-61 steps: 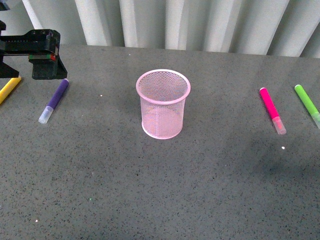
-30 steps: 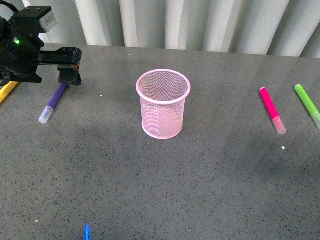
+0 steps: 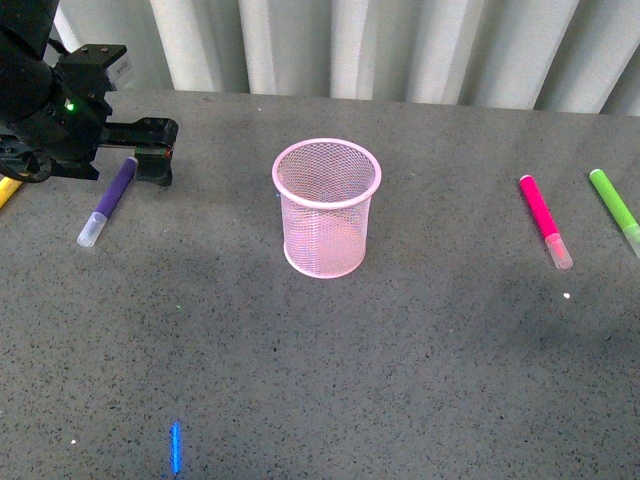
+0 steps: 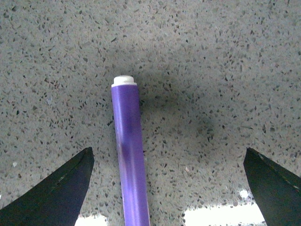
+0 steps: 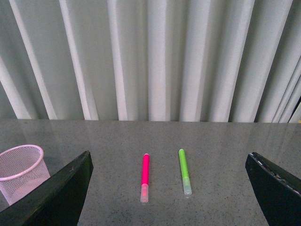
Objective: Insert purple and pink pens into pink cup
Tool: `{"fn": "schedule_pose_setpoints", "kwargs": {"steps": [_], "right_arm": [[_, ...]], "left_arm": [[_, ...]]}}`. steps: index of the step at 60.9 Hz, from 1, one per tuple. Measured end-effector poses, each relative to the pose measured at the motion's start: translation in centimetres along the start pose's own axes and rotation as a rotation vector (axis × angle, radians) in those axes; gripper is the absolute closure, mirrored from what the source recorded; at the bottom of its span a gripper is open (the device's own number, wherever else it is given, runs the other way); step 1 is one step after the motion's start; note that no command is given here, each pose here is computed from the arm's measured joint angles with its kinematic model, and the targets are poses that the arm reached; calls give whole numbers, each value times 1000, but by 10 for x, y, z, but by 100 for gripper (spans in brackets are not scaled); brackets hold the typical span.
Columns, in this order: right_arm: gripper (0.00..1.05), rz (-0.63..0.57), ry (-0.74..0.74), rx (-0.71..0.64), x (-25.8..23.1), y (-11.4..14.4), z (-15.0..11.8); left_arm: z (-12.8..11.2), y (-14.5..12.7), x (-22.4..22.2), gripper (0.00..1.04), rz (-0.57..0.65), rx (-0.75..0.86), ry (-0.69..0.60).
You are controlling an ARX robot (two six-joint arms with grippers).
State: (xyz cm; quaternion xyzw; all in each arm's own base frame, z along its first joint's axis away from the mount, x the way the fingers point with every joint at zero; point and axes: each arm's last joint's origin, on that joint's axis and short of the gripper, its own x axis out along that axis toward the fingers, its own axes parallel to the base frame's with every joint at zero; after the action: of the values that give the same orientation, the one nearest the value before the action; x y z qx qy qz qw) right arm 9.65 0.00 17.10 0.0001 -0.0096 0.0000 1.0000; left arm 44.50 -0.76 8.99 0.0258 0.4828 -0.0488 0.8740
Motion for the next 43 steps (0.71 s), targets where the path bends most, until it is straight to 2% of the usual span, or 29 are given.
{"fn": "schedule_pose_setpoints", "kwargs": {"steps": [24,41,43], "right_arm": [[7,0,0,0,0,0,0],[7,0,0,0,0,0,0],[7,0,0,0,0,0,0]], "left_arm": [[11,17,20,7,8,2,12],[11,18,24,7,11,58,46],[11,17,24,9,11,70,55]]}}
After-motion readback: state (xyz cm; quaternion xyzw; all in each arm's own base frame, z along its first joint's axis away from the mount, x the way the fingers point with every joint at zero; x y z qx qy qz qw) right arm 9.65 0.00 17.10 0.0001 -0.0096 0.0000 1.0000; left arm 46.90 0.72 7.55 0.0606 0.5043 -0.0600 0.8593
